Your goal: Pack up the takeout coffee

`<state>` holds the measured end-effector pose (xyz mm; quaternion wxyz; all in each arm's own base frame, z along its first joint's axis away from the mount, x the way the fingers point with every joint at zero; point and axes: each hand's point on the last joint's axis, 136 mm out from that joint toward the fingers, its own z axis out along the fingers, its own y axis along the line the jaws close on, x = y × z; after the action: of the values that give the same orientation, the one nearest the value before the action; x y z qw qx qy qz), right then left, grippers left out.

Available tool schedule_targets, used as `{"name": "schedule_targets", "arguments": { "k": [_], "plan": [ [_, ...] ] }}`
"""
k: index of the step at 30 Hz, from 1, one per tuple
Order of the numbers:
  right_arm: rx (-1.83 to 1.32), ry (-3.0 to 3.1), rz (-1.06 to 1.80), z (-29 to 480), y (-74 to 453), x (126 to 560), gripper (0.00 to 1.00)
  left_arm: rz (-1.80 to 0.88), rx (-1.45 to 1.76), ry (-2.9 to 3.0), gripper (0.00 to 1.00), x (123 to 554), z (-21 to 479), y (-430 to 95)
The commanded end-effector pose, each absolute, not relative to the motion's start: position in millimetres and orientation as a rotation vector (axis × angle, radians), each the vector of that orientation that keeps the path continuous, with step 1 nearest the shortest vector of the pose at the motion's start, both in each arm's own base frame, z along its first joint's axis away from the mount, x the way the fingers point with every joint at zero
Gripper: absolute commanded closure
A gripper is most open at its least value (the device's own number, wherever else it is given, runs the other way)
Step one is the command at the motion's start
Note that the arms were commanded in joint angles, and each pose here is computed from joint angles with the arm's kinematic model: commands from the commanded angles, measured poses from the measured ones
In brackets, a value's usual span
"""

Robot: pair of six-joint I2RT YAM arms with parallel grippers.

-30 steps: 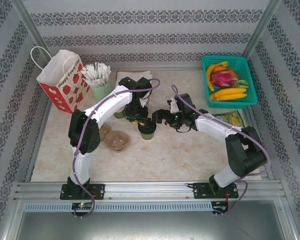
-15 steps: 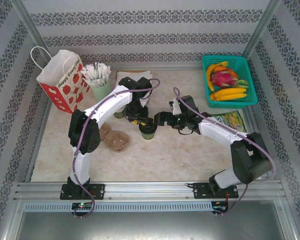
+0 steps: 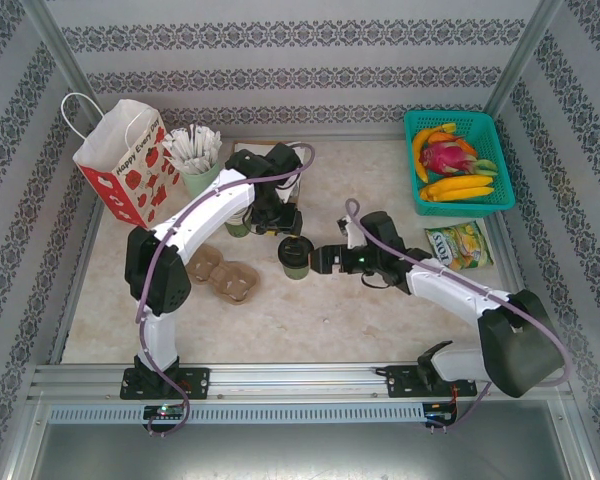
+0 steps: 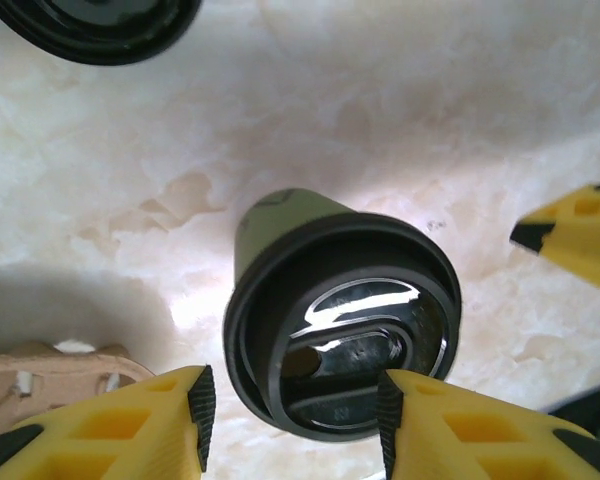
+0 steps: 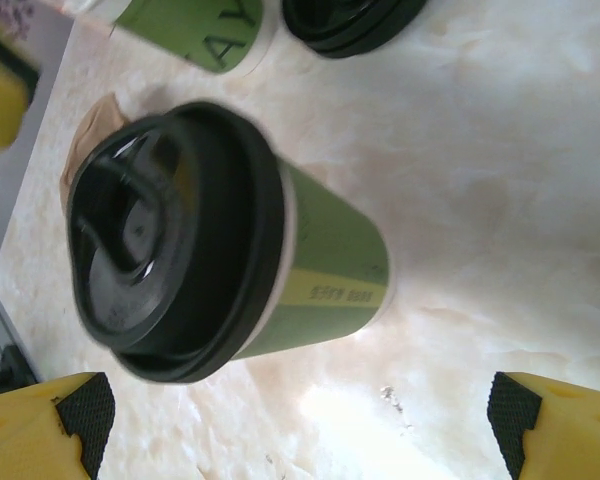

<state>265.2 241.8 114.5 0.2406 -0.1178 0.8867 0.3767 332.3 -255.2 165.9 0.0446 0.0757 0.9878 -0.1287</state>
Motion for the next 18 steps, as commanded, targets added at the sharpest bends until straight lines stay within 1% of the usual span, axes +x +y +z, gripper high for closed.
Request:
{"name": "schedule_targets", "arguments": {
  "k": [1, 4, 8, 18],
  "plan": [
    [-0.499, 2.308, 0.978, 122, 255, 262, 0.02, -0.275, 0.145, 2.984, 0.5, 350, 158, -244],
    [-0.571, 2.255, 0.937, 123, 264, 257, 0.02, -0.269, 0.111, 2.961, 0.48, 358, 155, -246],
    [-0.555, 2.232, 0.858, 118, 264, 262, 0.02, -0.247, 0.094, 2.977, 0.47, 361, 142, -246],
    [-0.588, 2.24, 0.816, 109, 275, 268, 0.03, -0.183, 0.093, 3.053, 0.47, 354, 111, -242]
  ]
}}
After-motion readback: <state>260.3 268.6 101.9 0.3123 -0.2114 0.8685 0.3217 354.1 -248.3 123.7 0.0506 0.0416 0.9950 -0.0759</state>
